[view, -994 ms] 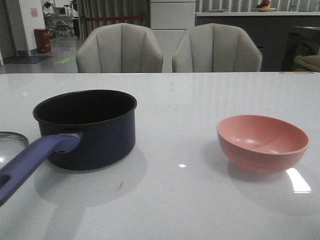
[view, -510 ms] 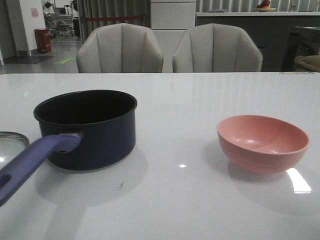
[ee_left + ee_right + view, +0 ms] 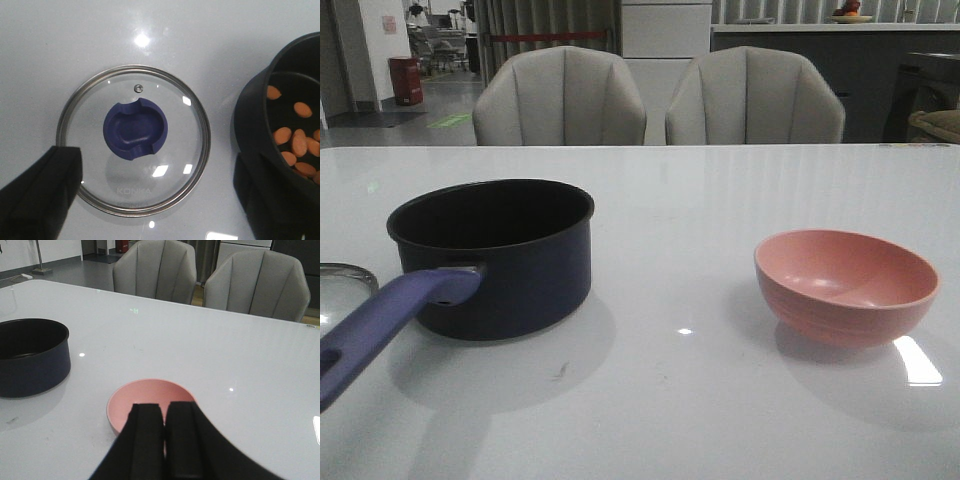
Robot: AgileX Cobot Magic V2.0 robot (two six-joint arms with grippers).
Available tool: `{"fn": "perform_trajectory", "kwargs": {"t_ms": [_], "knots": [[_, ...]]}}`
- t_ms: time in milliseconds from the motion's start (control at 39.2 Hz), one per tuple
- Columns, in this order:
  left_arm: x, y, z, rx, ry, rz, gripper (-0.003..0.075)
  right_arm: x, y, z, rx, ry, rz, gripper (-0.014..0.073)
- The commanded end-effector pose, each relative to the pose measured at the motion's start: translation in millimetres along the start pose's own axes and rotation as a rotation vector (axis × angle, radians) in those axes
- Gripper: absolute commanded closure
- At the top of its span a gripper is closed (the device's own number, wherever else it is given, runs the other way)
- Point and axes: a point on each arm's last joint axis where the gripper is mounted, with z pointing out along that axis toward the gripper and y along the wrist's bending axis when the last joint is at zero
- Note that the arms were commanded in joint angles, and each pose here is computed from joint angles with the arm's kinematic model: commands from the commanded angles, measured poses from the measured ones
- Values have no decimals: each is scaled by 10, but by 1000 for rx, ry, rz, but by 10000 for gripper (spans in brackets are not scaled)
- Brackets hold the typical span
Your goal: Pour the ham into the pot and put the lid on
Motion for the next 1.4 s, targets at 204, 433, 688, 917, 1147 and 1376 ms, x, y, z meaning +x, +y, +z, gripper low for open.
{"fn": "perform_trajectory", "kwargs": {"t_ms": [204,433,688,917,1147,1376], "knots": [[-496,-18,304,-26,112,-78,85,-159,-15,-16,17,-100,0,427],[-647,-4,508,-60,226,-107,85,-159,-15,-16,17,-100,0,427],[-594,36,751,-106,300,-127,85,-159,-15,-16,17,-100,0,427],[-540,52,936,-118,351,-128,85,-160,-15,-16,17,-101,0,427],[-480,54,1080,-117,404,-140,85,-160,-15,-16,17,-101,0,427],[-469,47,1134,-109,410,-150,85,-160,-15,-16,17,-101,0,427]]}}
